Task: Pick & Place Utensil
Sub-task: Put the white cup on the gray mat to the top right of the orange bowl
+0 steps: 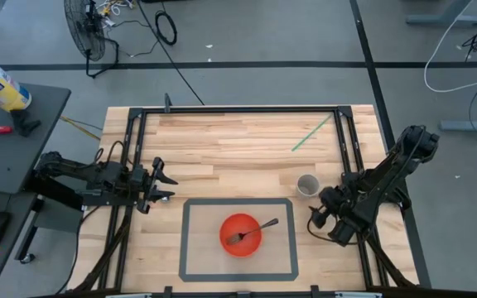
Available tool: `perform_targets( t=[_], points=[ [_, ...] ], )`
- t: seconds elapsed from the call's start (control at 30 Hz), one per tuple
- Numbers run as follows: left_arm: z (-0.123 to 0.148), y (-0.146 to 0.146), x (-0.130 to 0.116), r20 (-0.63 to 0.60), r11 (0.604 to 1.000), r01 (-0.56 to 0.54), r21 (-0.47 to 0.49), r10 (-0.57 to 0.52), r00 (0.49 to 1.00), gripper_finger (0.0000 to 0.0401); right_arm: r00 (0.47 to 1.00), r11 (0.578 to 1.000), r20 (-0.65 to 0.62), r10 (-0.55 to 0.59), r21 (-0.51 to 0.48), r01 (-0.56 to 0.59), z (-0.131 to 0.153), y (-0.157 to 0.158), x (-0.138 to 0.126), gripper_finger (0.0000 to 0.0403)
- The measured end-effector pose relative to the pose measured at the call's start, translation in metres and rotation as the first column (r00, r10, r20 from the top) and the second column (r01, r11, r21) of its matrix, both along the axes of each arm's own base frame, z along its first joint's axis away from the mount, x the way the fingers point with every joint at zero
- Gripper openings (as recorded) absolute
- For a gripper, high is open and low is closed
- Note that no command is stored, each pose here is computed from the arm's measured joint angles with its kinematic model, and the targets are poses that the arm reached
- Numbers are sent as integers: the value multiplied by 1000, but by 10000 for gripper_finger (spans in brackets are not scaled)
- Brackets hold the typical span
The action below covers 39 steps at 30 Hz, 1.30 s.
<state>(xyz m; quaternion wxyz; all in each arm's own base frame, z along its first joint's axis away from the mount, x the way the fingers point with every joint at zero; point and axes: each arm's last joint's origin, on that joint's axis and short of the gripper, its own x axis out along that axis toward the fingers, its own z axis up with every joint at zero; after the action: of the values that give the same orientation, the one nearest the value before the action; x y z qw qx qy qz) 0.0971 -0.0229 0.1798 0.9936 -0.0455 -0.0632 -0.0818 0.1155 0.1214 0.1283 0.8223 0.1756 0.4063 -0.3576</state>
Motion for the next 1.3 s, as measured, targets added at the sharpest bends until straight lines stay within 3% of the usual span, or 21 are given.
perform_targets(
  t=[0.23, 0.73, 0.97, 1.13, 1.3],
  points=[
    [0, 0, 0, 0, 1000, 0, 0, 0, 1000, 163, 992, 994, 106, 67, -92, -57, 0, -1, 6, 394],
    [0, 0, 0, 0, 1000, 0, 0, 0, 1000, 163, 940, 970, 333, 78, -244, 6, -15, -22, 26, 392],
    [0, 0, 0, 0, 1000, 0, 0, 0, 1000, 163, 943, 963, 316, 106, -267, -19, -13, -22, 32, 343],
    [0, 0, 0, -1, 1000, 0, 0, 0, 1000, 163, 953, 969, 269, 143, -234, -79, 3, -13, 40, 324],
    [0, 0, 0, 0, 1000, 0, 0, 0, 1000, 163, 922, 941, 308, 234, -309, -135, 32, 3, 59, 340]
  ],
)
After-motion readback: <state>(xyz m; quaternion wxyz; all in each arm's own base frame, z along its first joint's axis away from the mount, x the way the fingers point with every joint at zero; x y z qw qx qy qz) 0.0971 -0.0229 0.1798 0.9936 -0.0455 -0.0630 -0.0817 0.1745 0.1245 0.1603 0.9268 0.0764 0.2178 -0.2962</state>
